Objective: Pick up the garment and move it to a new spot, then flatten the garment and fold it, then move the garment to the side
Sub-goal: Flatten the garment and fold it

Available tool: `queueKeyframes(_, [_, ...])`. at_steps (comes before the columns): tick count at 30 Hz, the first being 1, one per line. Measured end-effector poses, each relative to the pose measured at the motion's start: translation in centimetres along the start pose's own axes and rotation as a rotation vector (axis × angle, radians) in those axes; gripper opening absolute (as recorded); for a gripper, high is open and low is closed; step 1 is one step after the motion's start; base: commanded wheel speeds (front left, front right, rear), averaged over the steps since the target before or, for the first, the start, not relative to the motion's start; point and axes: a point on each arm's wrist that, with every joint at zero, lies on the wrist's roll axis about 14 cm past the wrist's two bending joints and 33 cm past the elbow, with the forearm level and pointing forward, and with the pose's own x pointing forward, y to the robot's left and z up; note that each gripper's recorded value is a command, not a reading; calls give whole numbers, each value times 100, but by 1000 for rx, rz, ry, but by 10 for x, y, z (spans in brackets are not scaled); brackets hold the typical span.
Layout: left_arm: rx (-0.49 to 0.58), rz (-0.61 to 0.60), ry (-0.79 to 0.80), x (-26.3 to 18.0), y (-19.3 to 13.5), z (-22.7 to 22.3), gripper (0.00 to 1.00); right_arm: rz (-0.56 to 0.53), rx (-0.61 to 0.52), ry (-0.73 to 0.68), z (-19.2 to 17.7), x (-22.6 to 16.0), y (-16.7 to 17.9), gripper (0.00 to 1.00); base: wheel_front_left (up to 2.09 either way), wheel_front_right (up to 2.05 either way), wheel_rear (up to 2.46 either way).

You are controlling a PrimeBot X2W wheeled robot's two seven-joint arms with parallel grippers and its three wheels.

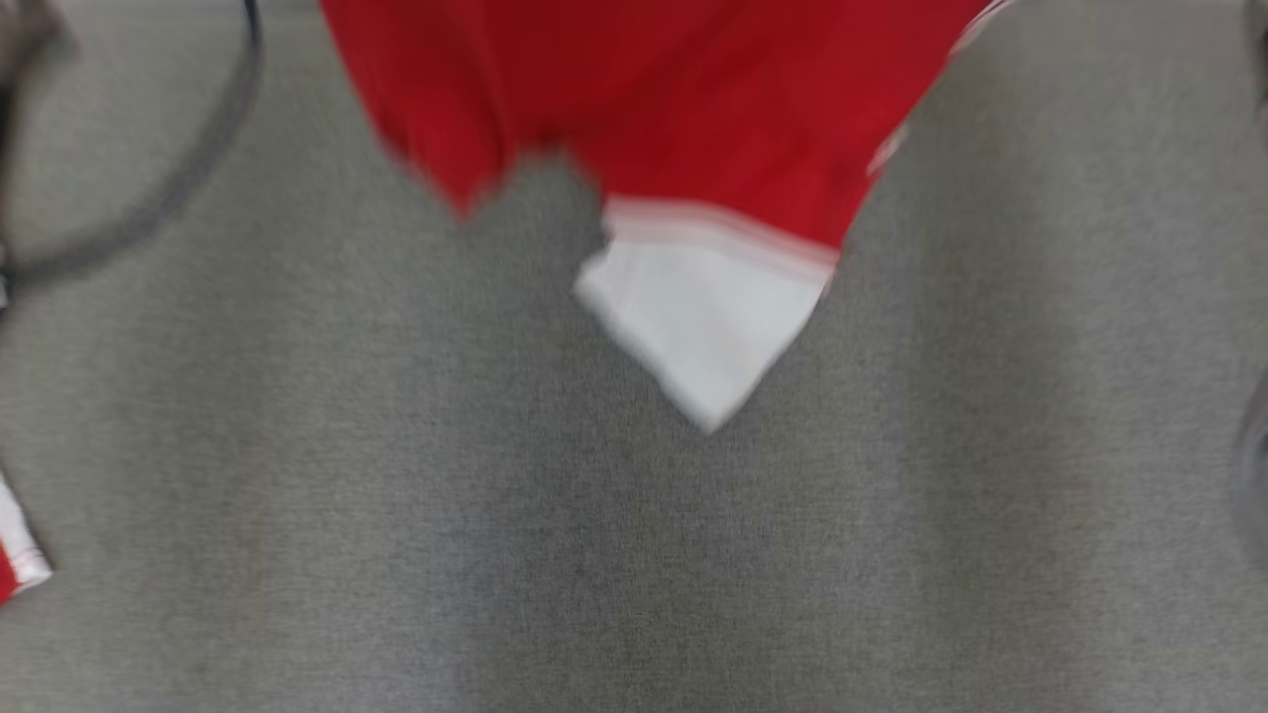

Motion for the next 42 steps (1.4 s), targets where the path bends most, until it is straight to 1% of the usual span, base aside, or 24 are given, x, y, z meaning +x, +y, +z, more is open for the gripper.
queueKeyframes(4, [8,20,-125,33,14,31,0,-24,-7,-131,40,33,0,0,0,0,0])
queueKeyframes(6, [37,21,-189,46,16,45,0,-29,-30,-204,63,43,3,0,0,0,0])
queueKeyframes(8, [42,26,-268,55,19,64,0,-34,-36,-277,82,50,3,0,0,0,0])
queueKeyframes(9, [42,26,-268,55,19,64,0,-34,-36,-277,82,50,3,0,0,0,0])
queueKeyframes(11, [78,21,-351,60,18,82,0,-34,-60,-318,91,56,6,0,0,0,0])
queueKeyframes(14, [98,25,-442,65,22,92,0,-27,-80,-374,101,64,10,0,0,0,0])
queueKeyframes(16, [81,36,-439,70,29,79,0,-13,-83,-412,107,68,16,0,0,0,0])
queueKeyframes(18, [82,28,-394,77,30,55,0,0,-98,-393,94,76,21,0,0,0,0])
queueKeyframes(20, [70,-4,-357,80,24,24,0,25,-102,-360,73,85,28,0,0,0,0])
queueKeyframes(23, [-8,-24,-279,72,24,-35,0,52,-92,-284,28,92,31,0,0,0,0])
queueKeyframes(25, [-47,-32,-249,58,26,-59,0,67,-70,-235,-4,88,29,0,0,0,0])
queueKeyframes(26, [-60,-31,-239,50,28,-68,0,74,-47,-211,-19,84,26,0,0,0,0])
queueKeyframes(27, [-97,-33,-232,41,28,-77,0,78,-25,-186,-33,78,21,0,0,0,0])
queueKeyframes(29, [-126,-32,-177,19,29,-106,0,82,17,-136,-62,61,7,0,0,0,0])
queueKeyframes(31, [-201,-39,-122,-5,21,-133,0,69,54,-76,-91,34,-15,0,0,0,0])
queueKeyframes(33, [-255,-48,-66,-32,8,-157,0,55,88,-35,-110,2,-34,0,0,0,0])
queueKeyframes(36, [-369,-49,-33,-69,-18,-168,0,31,128,-22,-112,-51,-57,0,0,0,0])
queueKeyframes(37, [-385,-61,-22,-80,-29,-168,0,17,151,-30,-110,-68,-64,0,0,0,0])
queueKeyframes(40, [-444,-39,18,-116,-53,-175,0,-30,204,-29,-117,-124,-78,0,0,0,0])
queueKeyframes(42, [-472,4,43,-140,-62,-181,0,-64,264,-13,-127,-160,-81,0,0,0,0])
